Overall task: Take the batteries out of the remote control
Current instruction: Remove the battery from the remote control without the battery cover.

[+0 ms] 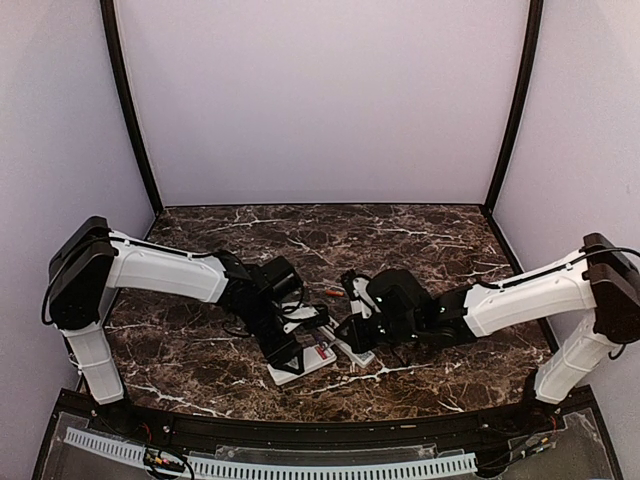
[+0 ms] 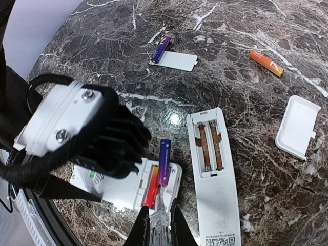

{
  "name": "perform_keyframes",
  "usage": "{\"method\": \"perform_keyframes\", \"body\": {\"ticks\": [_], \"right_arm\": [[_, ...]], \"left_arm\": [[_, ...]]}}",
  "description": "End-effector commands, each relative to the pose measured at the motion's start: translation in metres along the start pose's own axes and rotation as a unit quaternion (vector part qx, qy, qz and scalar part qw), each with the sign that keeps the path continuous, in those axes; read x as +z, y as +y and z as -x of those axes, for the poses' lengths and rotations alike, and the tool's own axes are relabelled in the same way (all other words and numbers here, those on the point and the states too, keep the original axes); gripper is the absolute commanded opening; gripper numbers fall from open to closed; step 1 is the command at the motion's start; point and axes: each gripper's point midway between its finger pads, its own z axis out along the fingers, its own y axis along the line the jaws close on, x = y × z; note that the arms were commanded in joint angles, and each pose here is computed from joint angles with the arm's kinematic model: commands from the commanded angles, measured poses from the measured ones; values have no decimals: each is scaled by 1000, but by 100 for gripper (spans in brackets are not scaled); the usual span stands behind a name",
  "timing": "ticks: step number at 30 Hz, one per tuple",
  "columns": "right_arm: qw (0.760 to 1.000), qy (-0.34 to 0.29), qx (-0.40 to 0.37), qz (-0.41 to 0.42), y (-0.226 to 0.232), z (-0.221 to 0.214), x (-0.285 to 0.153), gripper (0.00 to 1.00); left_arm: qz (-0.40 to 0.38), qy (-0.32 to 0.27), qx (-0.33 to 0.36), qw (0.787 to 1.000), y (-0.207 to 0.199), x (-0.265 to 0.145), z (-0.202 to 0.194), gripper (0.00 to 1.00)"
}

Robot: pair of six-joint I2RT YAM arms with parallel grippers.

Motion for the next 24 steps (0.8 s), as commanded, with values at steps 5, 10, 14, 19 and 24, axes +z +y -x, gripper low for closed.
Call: {"method": "perform_keyframes", "body": {"ticks": [5,10,14,19,24], "right_arm": [[997,-69,16,42,13,40,4,0],[997,-71,20,35,8,39,1,0],[997,-64,21,34,8,37,-9,0],[998,-22,41,44,0,21,-17,0],[996,25,53,72,1,1,-16,0]], "left_arm": [[-13,17,8,1000,-5,10,-6,28],[-6,19,7,1000,-2,11,-7,28],[13,21,8,1000,3,11,-7,28],[49,30,24,998,9,14,-12,28],[59,32,30,997,8,16,-12,28]]}}
